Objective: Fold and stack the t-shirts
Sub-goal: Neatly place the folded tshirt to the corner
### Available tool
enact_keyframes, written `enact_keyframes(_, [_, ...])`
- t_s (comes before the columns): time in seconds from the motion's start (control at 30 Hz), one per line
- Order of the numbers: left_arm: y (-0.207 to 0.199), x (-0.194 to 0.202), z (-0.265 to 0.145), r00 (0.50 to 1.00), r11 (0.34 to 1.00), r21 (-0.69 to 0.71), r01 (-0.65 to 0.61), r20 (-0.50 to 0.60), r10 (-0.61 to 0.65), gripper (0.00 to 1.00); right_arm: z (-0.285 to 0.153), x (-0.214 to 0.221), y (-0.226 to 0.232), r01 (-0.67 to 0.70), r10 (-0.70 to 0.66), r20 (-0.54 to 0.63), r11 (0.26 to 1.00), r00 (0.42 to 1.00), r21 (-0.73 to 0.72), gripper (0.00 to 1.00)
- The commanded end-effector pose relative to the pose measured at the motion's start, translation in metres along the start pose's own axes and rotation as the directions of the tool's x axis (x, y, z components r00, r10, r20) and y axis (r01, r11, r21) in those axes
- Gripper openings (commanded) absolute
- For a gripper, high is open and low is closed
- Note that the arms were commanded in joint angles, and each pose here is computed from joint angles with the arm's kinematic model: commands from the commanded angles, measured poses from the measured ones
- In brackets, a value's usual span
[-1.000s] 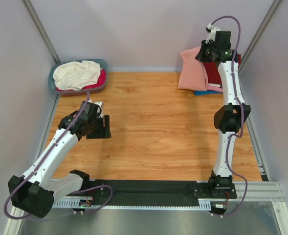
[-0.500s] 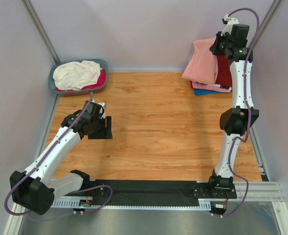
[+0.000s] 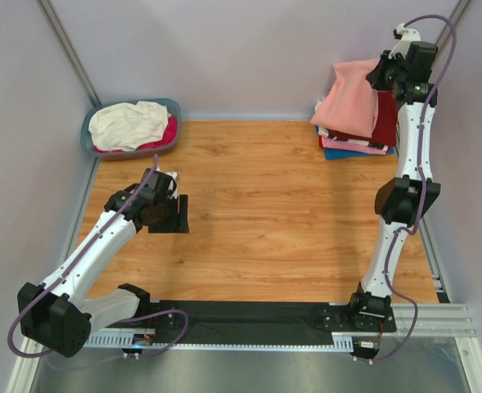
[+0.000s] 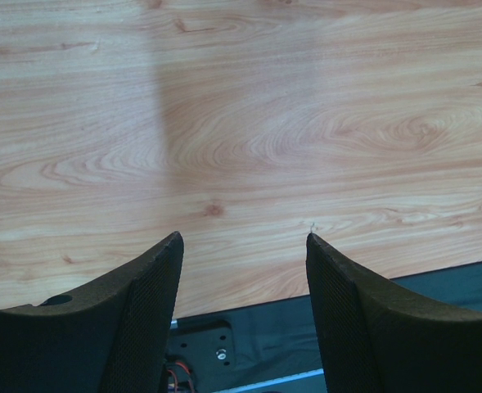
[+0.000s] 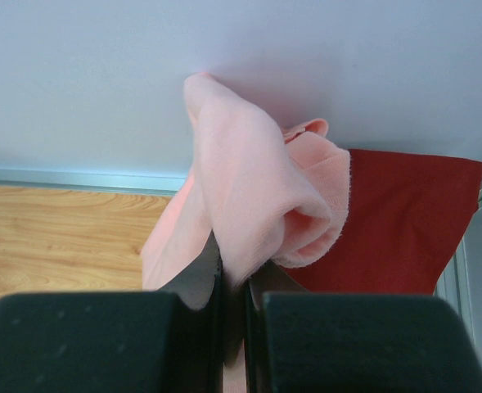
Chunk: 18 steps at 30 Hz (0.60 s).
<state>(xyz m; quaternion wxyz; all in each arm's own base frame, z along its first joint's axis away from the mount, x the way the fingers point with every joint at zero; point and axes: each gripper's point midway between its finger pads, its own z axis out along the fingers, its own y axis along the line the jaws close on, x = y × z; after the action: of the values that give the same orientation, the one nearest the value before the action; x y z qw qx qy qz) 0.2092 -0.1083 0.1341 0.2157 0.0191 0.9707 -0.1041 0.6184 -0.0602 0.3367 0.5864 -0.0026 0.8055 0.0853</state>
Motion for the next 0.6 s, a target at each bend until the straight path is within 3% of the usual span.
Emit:
enact_keyframes(0.0, [0.000, -0.002, 0.003, 1.000, 1.000, -0.005, -0.017, 0.004, 0.017, 0.68, 0.013, -0.013, -0.021, -0.017, 0.020, 0.088, 0.999, 0.996, -0.029, 0.00])
enact_keyframes(0.23, [0.001, -0.002, 0.003, 1.000, 1.000, -0.008, -0.018, 0.005, 0.019, 0.68, 0.057, 0.033, -0.069, -0.050, 0.052, 0.080, 0.999, 0.995, -0.022, 0.00])
enact_keyframes(0.57, [0.003, -0.002, 0.005, 1.000, 1.000, -0.027, -0.015, -0.004, 0.015, 0.68, 0.097, 0.072, -0.155, -0.032, -0.002, 0.161, 0.979, 0.987, 0.204, 0.00])
